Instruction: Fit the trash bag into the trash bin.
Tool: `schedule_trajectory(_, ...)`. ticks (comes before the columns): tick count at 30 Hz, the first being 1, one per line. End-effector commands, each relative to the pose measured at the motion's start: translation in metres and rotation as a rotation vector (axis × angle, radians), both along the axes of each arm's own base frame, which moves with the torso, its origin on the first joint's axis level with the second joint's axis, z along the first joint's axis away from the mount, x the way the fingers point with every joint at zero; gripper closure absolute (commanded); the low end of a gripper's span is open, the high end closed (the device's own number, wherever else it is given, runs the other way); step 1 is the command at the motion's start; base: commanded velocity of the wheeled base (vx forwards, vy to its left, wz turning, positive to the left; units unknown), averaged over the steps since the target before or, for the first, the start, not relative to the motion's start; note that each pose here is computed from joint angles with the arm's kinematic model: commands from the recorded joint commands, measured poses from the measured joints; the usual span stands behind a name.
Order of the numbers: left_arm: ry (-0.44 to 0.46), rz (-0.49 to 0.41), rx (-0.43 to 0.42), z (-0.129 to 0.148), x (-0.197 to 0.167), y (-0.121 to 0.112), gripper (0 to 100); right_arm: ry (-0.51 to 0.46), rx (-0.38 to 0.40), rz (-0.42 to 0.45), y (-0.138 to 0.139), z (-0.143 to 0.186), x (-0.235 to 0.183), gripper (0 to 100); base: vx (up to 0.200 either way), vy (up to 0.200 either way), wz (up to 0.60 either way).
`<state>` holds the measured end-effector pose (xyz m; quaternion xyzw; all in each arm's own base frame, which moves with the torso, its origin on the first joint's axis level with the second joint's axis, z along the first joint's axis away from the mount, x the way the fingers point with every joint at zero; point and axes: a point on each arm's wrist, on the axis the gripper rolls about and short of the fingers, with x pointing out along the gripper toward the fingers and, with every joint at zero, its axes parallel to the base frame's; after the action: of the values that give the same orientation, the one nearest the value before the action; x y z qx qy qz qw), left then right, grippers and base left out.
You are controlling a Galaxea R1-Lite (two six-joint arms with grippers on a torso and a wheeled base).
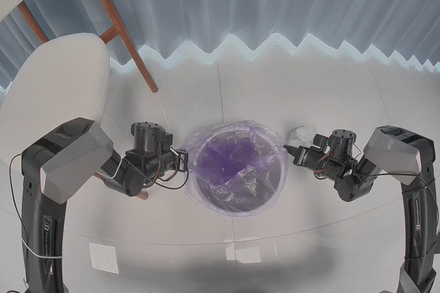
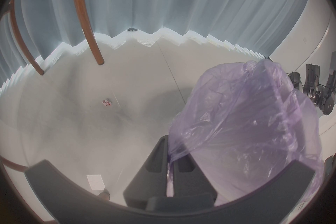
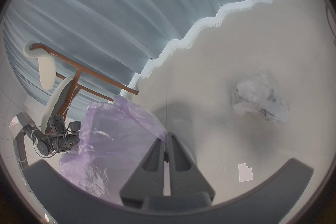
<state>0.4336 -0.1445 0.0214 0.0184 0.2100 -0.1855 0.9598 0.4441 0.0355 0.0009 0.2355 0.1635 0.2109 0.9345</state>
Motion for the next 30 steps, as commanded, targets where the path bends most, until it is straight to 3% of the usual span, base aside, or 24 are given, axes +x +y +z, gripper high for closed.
schedule_trajectory(1, 0.030, -0.004, 0.009, -0.014, -0.001, -0.002, 100, 0.028, -0.001, 0.003, 0.001, -0.011, -0.001, 100, 0.000, 0.000, 0.00)
schedule_trajectory(12, 0.046, -0.001, 0.017, -0.022, -0.002, -0.003, 100, 0.064, -0.007, 0.003, 0.002, -0.029, -0.003, 100, 0.000, 0.000, 0.00)
schedule_trajectory(20, 0.024, -0.003, 0.015, -0.011, -0.013, -0.001, 100, 0.063, -0.066, 0.006, 0.001, -0.030, -0.011, 100, 0.000, 0.000, 0.00)
schedule_trajectory(21, 0.031, -0.004, 0.017, -0.010, -0.017, -0.001, 0, 0.059, -0.070, 0.008, 0.001, -0.028, -0.013, 0, 0.000, 0.000, 0.00)
schedule_trajectory(30, 0.009, -0.013, 0.003, 0.008, -0.053, 0.010, 0, 0.046, -0.067, 0.012, -0.001, -0.007, -0.039, 0, 0.000, 0.000, 0.00)
